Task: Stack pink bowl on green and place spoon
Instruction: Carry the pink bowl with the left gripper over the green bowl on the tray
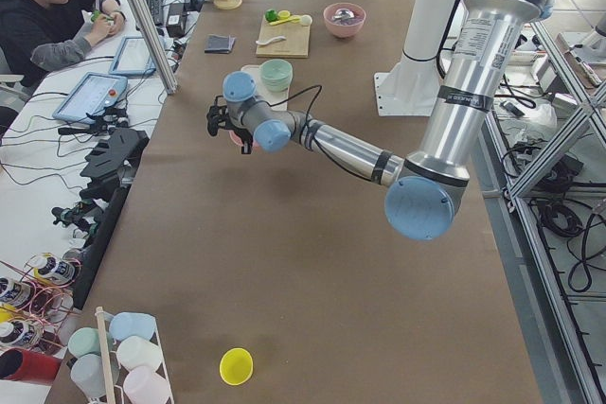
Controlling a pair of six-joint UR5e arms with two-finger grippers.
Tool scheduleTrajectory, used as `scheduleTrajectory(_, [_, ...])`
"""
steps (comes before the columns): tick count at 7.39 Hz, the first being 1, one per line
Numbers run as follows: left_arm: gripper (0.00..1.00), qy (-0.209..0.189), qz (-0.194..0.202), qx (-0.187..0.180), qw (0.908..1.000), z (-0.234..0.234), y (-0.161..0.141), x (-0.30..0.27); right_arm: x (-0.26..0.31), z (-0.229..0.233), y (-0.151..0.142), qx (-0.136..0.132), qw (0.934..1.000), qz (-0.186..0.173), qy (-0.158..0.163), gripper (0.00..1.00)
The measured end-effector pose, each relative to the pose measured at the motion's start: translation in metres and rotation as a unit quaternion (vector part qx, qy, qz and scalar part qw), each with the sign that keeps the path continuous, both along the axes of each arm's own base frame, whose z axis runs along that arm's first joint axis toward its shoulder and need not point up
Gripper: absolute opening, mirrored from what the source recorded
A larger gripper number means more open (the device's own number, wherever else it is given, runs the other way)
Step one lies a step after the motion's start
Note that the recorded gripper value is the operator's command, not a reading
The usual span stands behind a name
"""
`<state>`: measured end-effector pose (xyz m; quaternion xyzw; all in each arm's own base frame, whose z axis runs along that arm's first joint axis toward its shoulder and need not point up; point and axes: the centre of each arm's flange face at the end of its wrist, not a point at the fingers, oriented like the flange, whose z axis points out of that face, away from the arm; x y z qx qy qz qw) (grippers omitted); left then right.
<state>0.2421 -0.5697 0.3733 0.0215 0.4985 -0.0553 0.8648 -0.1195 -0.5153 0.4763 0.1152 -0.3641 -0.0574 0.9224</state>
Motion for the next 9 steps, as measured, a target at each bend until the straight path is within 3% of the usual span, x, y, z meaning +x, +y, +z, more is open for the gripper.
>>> scheduleTrajectory(2, [0.0, 0.012, -0.013, -0.052, 0.9985, -0.116, 0.01, 0.058, 0.0, -0.001, 0.0, 0.0, 1.0, 0.0, -0.001, 1.0])
scheduleTrajectory(5, [0.0, 0.0, -0.04, -0.084, 0.9957, -0.23, 0.041, 0.165, 0.0, -0.001, 0.0, 0.0, 1.0, 0.0, -0.001, 1.0])
scheduleTrajectory(7, [0.0, -0.027, -0.058, -0.095, 0.9934, -0.269, 0.038, 0.232, -0.001, -0.001, 0.001, 0.0, 1.0, 0.0, -0.001, 1.0])
scheduleTrajectory(9, [0.0, -0.054, -0.068, -0.1, 0.9912, -0.272, 0.026, 0.273, 0.0, -0.001, 0.001, 0.001, 1.0, 0.0, 0.0, 1.0])
